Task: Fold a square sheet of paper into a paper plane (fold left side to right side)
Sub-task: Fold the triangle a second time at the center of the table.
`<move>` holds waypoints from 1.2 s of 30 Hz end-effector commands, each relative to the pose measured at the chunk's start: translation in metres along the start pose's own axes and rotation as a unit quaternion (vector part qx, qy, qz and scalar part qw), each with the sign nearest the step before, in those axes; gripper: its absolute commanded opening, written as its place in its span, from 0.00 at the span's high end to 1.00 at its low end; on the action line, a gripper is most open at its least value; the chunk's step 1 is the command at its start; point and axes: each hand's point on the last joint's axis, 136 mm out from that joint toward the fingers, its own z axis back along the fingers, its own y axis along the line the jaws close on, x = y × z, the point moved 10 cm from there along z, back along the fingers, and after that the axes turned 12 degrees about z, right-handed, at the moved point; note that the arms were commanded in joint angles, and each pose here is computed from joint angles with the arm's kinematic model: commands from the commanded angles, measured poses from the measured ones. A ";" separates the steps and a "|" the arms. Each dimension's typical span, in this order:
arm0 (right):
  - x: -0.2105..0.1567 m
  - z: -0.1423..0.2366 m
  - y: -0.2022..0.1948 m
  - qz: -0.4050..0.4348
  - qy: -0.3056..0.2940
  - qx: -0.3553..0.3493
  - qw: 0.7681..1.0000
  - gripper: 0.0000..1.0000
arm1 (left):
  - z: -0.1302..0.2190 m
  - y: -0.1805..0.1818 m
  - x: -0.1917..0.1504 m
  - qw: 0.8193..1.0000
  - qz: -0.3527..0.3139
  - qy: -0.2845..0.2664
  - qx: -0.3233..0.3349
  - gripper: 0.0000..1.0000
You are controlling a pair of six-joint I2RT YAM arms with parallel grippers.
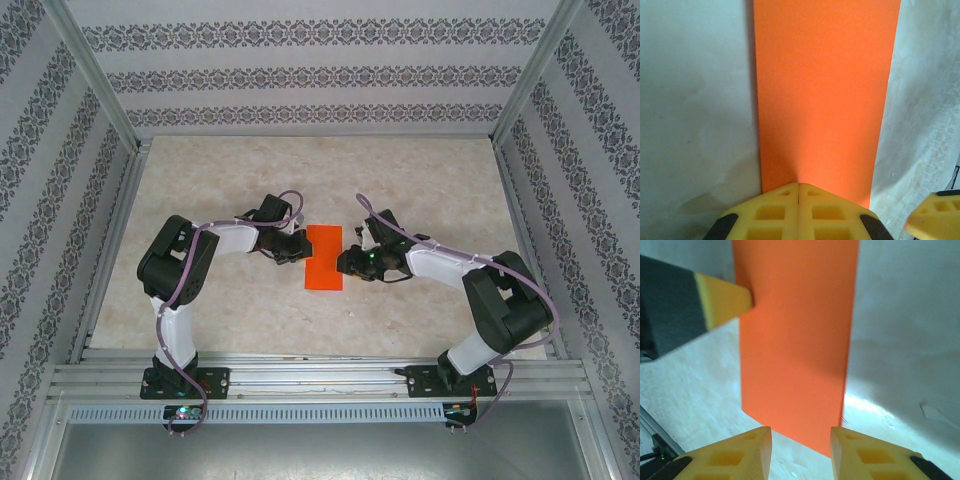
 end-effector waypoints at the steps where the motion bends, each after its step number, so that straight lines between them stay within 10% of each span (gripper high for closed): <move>1: -0.008 -0.008 -0.001 -0.022 0.022 0.009 0.999 0.64 | -0.005 0.014 -0.014 0.999 0.022 0.012 0.043 1.00; 36: 0.003 -0.022 0.002 -0.041 0.001 0.059 0.997 0.67 | -0.006 0.013 -0.015 0.999 0.020 0.011 0.046 1.00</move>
